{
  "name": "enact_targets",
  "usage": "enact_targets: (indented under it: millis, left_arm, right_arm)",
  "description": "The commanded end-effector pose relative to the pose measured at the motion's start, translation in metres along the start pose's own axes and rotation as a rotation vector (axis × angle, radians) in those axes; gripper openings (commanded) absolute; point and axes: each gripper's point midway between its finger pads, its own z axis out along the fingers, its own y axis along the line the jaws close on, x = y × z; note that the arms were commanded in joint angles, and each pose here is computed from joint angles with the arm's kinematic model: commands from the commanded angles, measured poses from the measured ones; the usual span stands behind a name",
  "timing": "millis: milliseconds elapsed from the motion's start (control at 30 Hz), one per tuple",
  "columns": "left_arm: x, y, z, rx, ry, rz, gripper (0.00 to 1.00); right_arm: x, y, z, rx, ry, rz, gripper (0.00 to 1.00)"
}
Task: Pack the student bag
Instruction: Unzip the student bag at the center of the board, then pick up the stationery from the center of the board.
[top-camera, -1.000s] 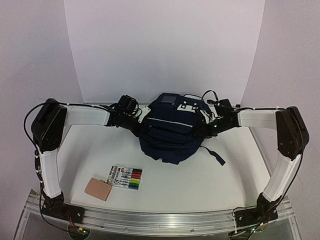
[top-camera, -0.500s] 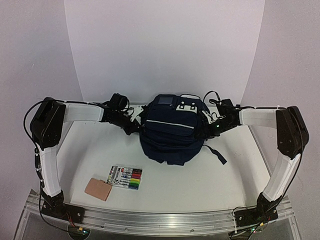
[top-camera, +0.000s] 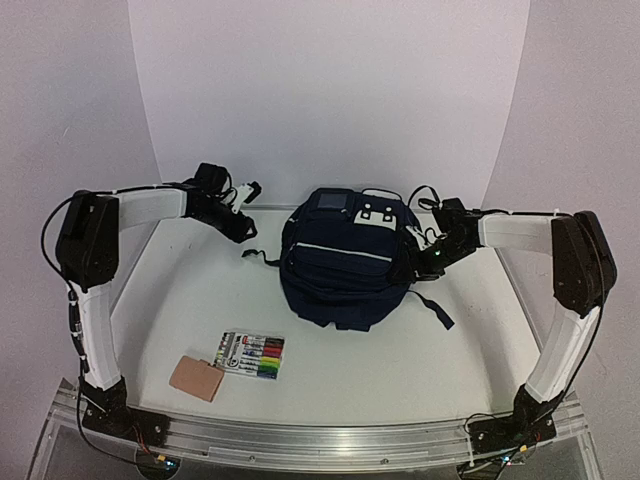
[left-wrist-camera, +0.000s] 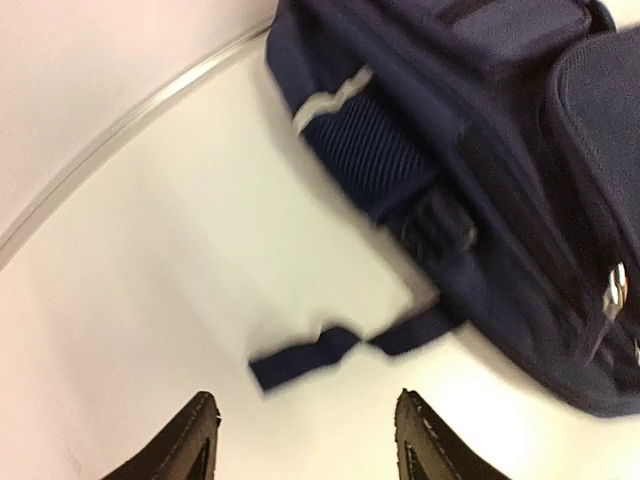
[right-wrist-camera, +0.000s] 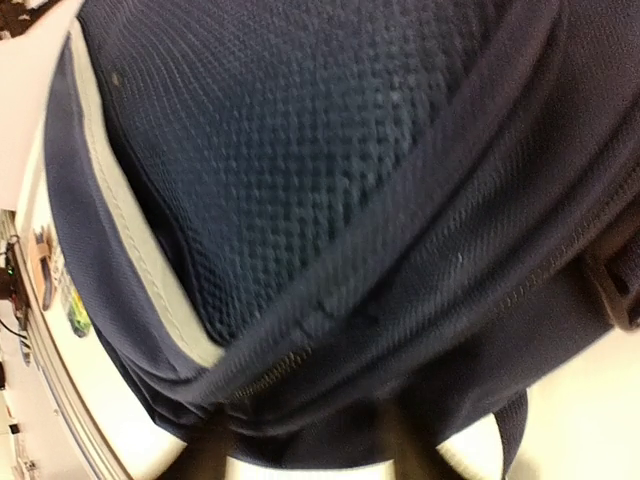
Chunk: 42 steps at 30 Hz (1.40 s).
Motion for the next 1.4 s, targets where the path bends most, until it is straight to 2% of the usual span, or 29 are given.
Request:
enact_targets:
  millis: [0,67,133,233,300,333,433,667,867,967,1100,1200,1300,1367]
  left_arm:
    - [0.014,-0.071,-0.069,0.09,0.052,0.066,0.66]
    - [0.043,-0.106,-0.082,0.16,0.14,0.116,0.68]
    - [0.075,-0.141,-0.094,0.238,0.245,0.152,0.68]
    - [0.106,-0.172,-0.108,0.334,0.349,0.153,0.68]
    - [0.117,-0.182,-0.114,0.368,0.376,0.149,0.69]
    - [0.122,-0.188,-0.116,0.385,0.383,0.155,0.79]
    - [0.135,-0.201,-0.115,0.419,0.414,0.196,0.99]
    - [0.178,-0.208,-0.108,0.472,0.584,0.22,1.0]
    - [0.218,-0.214,-0.102,0.465,0.71,0.275,1.0]
    - [0.224,-0.218,-0.087,0.444,0.722,0.305,1.0]
    - [0.225,-0.237,-0.054,0.448,0.75,0.296,0.89]
    - [0.212,-0.26,-0.018,0.399,0.751,0.28,0.74]
    - [0.188,-0.298,0.012,0.415,0.685,0.253,0.63]
    - [0.169,-0.312,0.029,0.404,0.639,0.18,0.52]
  right_arm:
    - [-0.017,0.001,-0.038,0.107,-0.059,-0.087,0.78]
    - [-0.023,0.001,-0.049,0.141,-0.083,-0.13,0.89]
    - [-0.033,0.004,-0.061,0.174,-0.114,-0.188,0.96]
    - [-0.05,0.004,-0.081,0.245,-0.165,-0.266,0.98]
    - [-0.061,0.008,-0.094,0.269,-0.2,-0.321,0.98]
    - [-0.066,0.011,-0.099,0.273,-0.215,-0.336,0.98]
    - [-0.076,0.019,-0.108,0.251,-0.248,-0.34,0.98]
    - [-0.05,0.06,-0.099,-0.029,-0.196,-0.306,0.98]
    - [-0.015,0.06,-0.08,-0.11,-0.106,-0.175,0.98]
    - [0.003,0.057,-0.073,-0.124,-0.067,-0.095,0.98]
    - [0.038,0.056,-0.061,-0.163,0.01,0.027,0.98]
    - [0.044,0.058,-0.062,-0.162,0.013,0.045,0.98]
    - [0.045,0.056,-0.061,-0.159,0.018,0.058,0.98]
    - [0.046,0.054,-0.059,-0.159,0.025,0.073,0.98]
